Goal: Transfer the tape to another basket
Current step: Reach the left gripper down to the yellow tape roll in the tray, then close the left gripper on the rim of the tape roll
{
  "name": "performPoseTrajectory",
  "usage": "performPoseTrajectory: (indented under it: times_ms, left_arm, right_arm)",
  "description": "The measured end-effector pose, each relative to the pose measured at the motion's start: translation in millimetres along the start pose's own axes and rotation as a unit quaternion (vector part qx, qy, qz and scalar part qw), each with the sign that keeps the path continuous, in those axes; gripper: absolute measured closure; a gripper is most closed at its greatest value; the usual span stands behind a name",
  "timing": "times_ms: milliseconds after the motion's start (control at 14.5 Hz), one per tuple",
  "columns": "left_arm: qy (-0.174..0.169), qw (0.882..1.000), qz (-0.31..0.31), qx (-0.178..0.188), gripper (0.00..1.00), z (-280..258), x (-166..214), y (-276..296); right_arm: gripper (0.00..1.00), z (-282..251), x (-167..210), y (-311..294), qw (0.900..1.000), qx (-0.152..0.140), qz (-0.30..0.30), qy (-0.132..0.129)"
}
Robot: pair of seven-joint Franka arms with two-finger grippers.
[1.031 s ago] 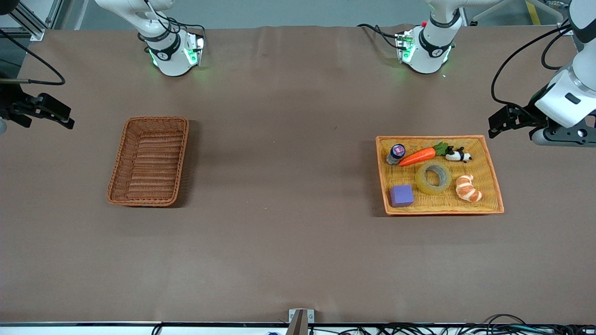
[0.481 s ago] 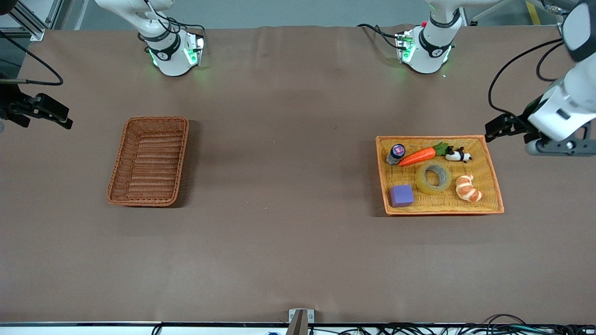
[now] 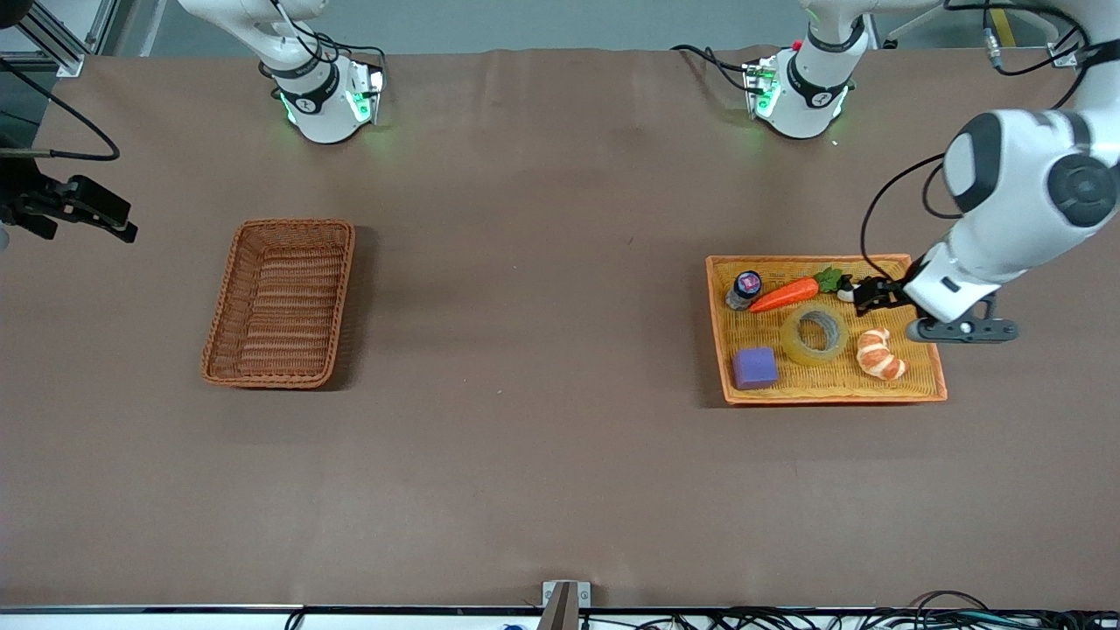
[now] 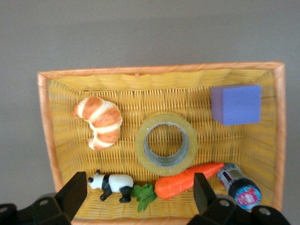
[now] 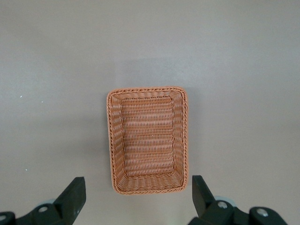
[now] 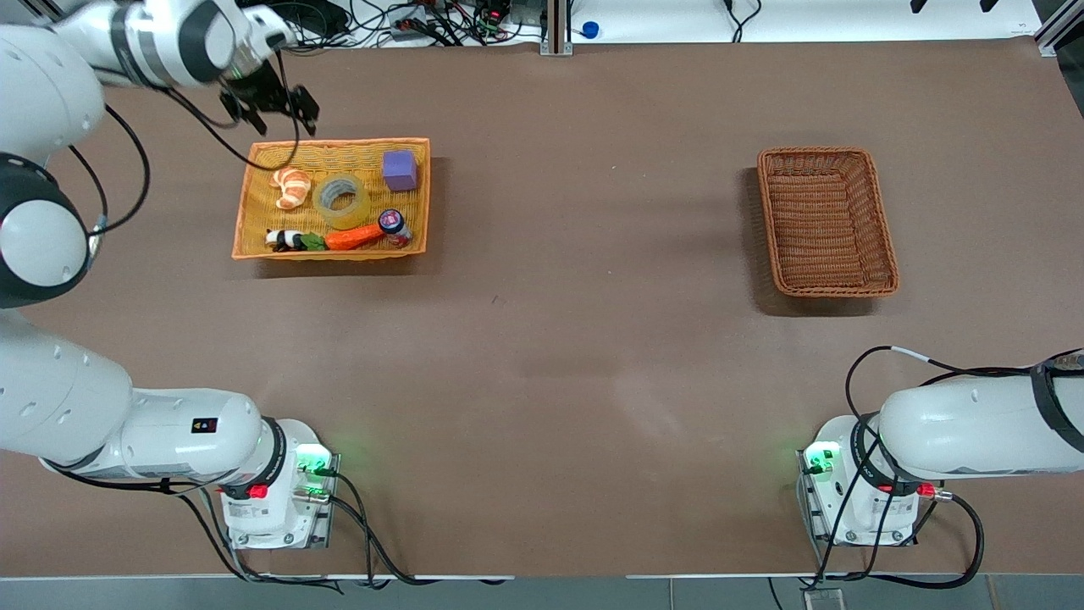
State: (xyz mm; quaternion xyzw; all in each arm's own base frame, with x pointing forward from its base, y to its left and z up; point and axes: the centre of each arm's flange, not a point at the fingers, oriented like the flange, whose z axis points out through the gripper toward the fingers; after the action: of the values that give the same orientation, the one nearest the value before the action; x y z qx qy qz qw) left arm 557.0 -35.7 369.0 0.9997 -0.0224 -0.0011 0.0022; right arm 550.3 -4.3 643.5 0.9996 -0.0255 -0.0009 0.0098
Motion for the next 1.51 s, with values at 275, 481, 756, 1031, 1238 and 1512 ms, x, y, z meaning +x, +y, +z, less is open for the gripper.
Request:
performPoseTrajectory:
  times_ms: [275, 481, 756, 1031, 1238, 1512]
  left_arm:
    - [-0.019, 1.000, -0.003, -0.003, 0.00, 64.1, -1.0, -2.7]
    - [-0.032, 0.999, -0.007, -0.005, 0.00, 110.2, -1.2, -4.4]
    - [-0.027, 1.000, -0.013, -0.008, 0.04, 154.4, -1.9, -6.2]
    - [-0.039, 0.999, -0.018, -0.009, 0.33, 172.4, -7.3, -8.7]
    - [-0.038, 0.999, -0.024, -0.009, 0.63, 171.9, -7.9, -15.6]
    - [-0.020, 0.999, -0.029, -0.008, 0.79, 143.4, -2.3, -21.6]
  right_arm:
    - [0.00, 0.0, 0.0, -0.9, 1.000, 0.000, -0.001, 0.000]
    - [0.00, 0.1, 0.0, -1.0, 1.000, 0.000, -0.001, 0.000]
    - [0.00, 0.2, -0.1, -1.0, 1.000, 0.000, -0.001, 0.000]
    - [0.00, 0.2, -0.1, -1.0, 1.000, 0.000, -0.001, 0.000]
    - [0.00, 0.3, -0.1, -1.0, 1.000, 0.000, -0.001, -0.001]
    - [0.00, 0.3, -0.1, -1.0, 1.000, 0.000, -0.001, -0.001]
